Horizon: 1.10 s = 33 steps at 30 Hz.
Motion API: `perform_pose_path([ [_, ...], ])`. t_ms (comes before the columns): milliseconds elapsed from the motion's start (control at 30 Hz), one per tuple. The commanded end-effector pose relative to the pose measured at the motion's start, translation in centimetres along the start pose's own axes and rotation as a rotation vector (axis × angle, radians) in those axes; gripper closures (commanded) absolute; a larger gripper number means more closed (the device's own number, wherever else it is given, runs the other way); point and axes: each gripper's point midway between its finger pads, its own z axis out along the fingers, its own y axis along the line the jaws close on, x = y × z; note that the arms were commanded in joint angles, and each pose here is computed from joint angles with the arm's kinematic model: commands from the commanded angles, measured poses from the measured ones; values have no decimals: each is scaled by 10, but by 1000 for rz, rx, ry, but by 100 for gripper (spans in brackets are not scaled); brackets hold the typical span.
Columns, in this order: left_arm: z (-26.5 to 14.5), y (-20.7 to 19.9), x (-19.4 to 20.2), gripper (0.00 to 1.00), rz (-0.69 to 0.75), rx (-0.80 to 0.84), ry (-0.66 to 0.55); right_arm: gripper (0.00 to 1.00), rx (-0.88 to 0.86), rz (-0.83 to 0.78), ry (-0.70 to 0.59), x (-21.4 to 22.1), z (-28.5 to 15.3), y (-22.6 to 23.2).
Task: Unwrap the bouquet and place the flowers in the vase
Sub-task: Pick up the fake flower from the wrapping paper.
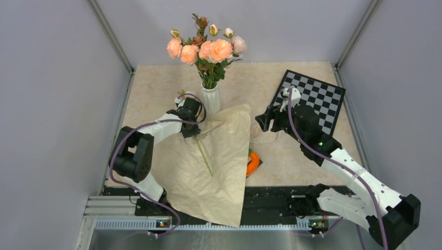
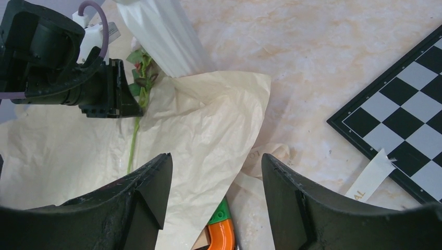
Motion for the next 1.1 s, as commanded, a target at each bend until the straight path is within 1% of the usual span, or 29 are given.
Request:
perform_pose_path([
  [0, 1, -11, -12, 68, -16, 13, -24, 36, -18, 27, -31, -9, 2, 3],
  [533, 15, -10, -6, 75, -24, 8, -5, 36, -42, 54, -22, -6, 1, 8],
  [767, 18, -11, -3, 87, -37, 27, 3, 37, -42, 60, -23, -6, 1, 8],
  [800, 17, -10, -3, 90, -39, 27, 1, 37, -42, 61, -23, -7, 0, 8],
  [867, 15, -9, -5, 99, -40, 24, -5, 37, -42, 62, -23, -7, 0, 8],
  [900, 13, -9, -5, 100, -41, 23, -8, 37, -42, 65, -23, -7, 0, 8],
  [1067, -1, -7, -18, 100, -64, 34, -75, 37, -45, 75, -27, -7, -2, 9],
])
